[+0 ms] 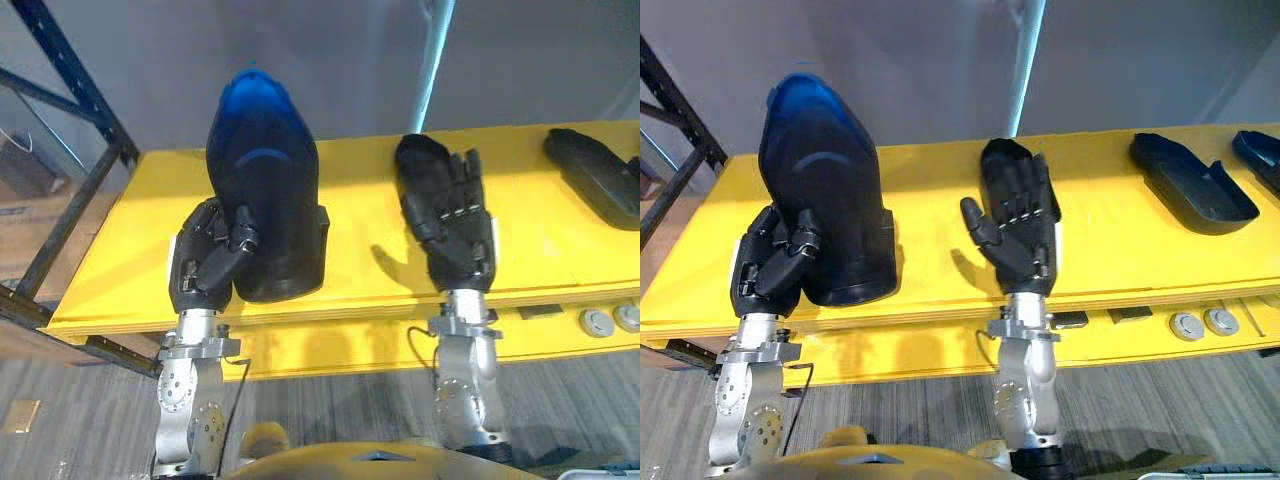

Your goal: Walk over and take three plastic housings, then place them on the shelf

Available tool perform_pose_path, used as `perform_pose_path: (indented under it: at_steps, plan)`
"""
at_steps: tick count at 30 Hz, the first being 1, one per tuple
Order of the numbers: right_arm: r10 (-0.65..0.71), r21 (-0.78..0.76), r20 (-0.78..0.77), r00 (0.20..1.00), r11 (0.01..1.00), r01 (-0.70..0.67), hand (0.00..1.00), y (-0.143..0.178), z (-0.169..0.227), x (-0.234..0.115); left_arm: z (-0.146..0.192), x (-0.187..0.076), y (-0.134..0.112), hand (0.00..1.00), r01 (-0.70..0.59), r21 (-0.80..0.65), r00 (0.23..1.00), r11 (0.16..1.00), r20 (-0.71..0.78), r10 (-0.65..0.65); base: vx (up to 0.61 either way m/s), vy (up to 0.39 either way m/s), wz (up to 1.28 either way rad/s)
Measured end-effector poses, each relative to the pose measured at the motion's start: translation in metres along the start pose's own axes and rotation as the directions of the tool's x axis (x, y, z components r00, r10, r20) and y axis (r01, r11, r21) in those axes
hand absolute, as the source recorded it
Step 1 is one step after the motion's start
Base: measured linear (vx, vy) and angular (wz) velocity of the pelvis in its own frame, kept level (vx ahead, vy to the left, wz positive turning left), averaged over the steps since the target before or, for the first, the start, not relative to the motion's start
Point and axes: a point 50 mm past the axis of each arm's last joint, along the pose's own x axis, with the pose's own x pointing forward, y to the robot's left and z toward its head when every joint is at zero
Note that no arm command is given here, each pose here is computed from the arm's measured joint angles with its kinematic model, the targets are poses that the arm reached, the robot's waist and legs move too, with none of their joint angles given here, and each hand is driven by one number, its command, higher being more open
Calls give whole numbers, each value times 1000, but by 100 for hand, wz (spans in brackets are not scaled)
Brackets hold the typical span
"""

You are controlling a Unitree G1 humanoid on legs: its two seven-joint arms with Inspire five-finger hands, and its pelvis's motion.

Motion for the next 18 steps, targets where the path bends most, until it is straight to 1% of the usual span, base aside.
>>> perform_pose_path:
  at_steps: [3, 5, 8, 10, 12, 15, 18]
  plan:
    - [19, -22, 5, 1000, 1000, -19, 100, 6, -1, 1, 0, 1, 7, 0, -6, 52, 999, 999, -47, 8, -15, 251, -22]
    - [25, -37, 20, 999, 999, -25, 100, 8, 3, 2, -1, 1, 8, 0, -13, 60, 998, 998, -62, 16, 6, 19, 0]
    - [38, -111, 67, 997, 993, -30, 100, 9, 14, 5, -1, 5, 8, 0, -36, 60, 997, 998, -64, 40, -27, -28, -12]
    - [25, -159, 71, 997, 987, -14, 100, 0, 19, 5, -3, 11, 5, 0, -43, 47, 996, 998, -79, 46, -28, -81, -9]
    - [30, -244, 55, 998, 970, -15, 100, -11, 25, 4, -6, 11, 2, 0, -44, 32, 994, 999, -99, 47, -9, -79, -12]
    - [48, -297, 37, 998, 954, -35, 100, -19, 31, 5, -9, 12, 2, 0, -51, 25, 990, 998, -127, 54, 2, -74, -30]
    - [56, -330, 38, 998, 943, -40, 100, -21, 34, 5, -21, 32, 5, 0, -116, -23, 981, 993, -157, 111, -43, -55, -28]
